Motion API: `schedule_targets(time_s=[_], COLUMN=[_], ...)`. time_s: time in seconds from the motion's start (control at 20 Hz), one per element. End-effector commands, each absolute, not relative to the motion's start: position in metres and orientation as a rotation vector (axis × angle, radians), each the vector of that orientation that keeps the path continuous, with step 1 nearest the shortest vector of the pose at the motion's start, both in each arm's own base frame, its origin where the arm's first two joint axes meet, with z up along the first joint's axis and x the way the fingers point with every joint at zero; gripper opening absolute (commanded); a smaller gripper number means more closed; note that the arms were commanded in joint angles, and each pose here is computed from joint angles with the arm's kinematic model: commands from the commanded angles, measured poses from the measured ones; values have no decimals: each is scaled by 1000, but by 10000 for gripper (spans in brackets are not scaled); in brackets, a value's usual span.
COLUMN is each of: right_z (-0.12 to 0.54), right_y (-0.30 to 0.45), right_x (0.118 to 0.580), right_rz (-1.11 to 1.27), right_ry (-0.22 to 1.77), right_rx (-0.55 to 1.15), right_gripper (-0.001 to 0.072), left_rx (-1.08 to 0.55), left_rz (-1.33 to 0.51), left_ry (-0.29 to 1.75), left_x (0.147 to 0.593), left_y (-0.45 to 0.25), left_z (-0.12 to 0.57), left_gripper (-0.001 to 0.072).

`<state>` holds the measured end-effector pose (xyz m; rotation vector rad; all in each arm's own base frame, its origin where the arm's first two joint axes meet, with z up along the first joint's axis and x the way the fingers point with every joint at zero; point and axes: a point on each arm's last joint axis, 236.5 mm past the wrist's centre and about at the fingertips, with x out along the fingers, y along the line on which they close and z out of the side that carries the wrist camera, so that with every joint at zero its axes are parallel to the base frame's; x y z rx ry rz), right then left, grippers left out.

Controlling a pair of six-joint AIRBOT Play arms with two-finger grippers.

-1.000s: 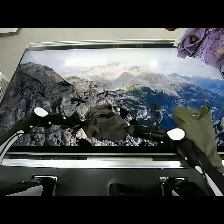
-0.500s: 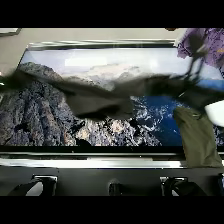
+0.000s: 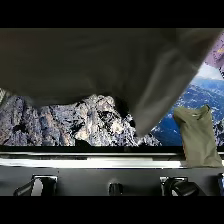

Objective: Fold the clothes and pants, and hang the long-sleeved shirts on hangers.

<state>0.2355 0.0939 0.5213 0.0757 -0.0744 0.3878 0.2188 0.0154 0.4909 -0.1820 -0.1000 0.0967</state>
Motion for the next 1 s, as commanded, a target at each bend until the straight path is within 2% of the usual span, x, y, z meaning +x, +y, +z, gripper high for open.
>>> schedule_targets(time_s=[0.0,0.1,0.25,0.35,0.5,0.6,0.7,0.85,0.95], right_z=[538,530,480,424,319,245,167,78,47], right_y=[75,69,88,108,136,149,158,162,163], right_x=[220,252,334,399,488,531,558,572,575], right_rz=[332,269,236,226,208,189,161,125,116], right_ry=[-123,-91,67,215,422,548,687,851,900], right_rx=[107,122,104,91,70,81,87,84,72], right_gripper=[31,31,32,32,32,32,33,37,111], left_rx=[-171,-201,-237,-291,-262,-237,-271,-256,-241], left_rz=[220,199,110,63,46,63,90,64,38], left_ry=[-108,-3,172,296,562,708,782,838,842], left_x=[187,212,277,332,417,466,504,541,557], left_y=[25,33,52,69,86,91,91,73,56], left_z=[490,464,412,363,252,173,109,46,26], left_gripper=[15,15,15,14,14,14,14,14,14])
